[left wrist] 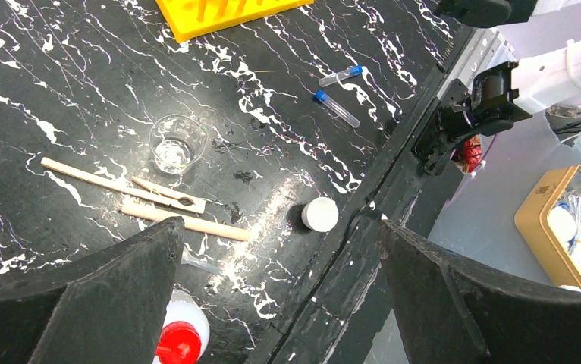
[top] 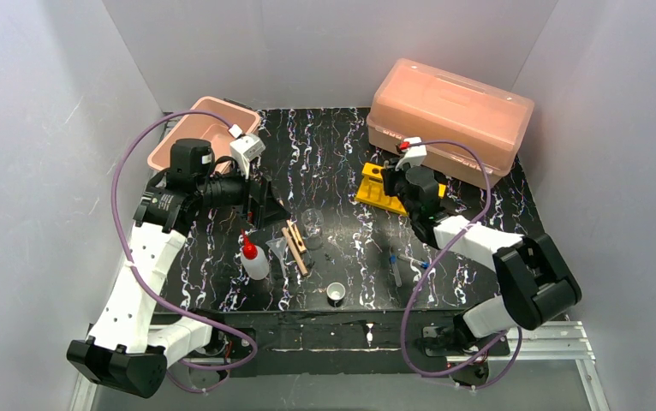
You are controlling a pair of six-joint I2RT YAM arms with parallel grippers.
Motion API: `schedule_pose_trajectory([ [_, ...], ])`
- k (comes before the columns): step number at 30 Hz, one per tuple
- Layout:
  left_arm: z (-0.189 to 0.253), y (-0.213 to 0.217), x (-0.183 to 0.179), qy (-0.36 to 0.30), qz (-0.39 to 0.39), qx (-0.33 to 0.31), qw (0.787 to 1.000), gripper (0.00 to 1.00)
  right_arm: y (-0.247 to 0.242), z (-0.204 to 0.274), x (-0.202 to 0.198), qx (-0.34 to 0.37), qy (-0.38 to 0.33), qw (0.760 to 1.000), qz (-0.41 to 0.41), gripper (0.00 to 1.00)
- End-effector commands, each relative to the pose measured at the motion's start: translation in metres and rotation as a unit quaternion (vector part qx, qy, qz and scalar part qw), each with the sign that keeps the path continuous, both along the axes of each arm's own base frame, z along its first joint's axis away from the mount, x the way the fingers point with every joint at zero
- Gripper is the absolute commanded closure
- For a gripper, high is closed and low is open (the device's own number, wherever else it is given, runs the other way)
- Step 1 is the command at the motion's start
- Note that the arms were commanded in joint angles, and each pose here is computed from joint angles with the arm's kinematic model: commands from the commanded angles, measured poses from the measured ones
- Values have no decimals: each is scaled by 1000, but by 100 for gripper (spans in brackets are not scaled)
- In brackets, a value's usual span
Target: Organize the chemistry lab equipment
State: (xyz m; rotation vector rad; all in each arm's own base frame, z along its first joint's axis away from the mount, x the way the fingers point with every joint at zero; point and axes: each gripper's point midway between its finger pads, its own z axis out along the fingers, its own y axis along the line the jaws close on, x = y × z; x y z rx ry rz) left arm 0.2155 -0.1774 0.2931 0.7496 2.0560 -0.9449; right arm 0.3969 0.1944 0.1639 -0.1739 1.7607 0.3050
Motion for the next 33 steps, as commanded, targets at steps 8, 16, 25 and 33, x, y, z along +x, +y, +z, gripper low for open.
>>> schedule_pose_trajectory([
  [8,-10,3,0,16,6,11,1000,2,8,6,15,19,-35,999,4,99],
  [16,-9,2,-1,18,3,8,1000,2,6,1,20,15,-35,999,-1,99],
  [25,-10,4,-4,17,5,10,1000,2,4,-3,21,11,-32,999,-3,99],
  [33,-8,5,-5,8,2,15,1000,2,4,-10,21,5,-24,1000,-4,99],
])
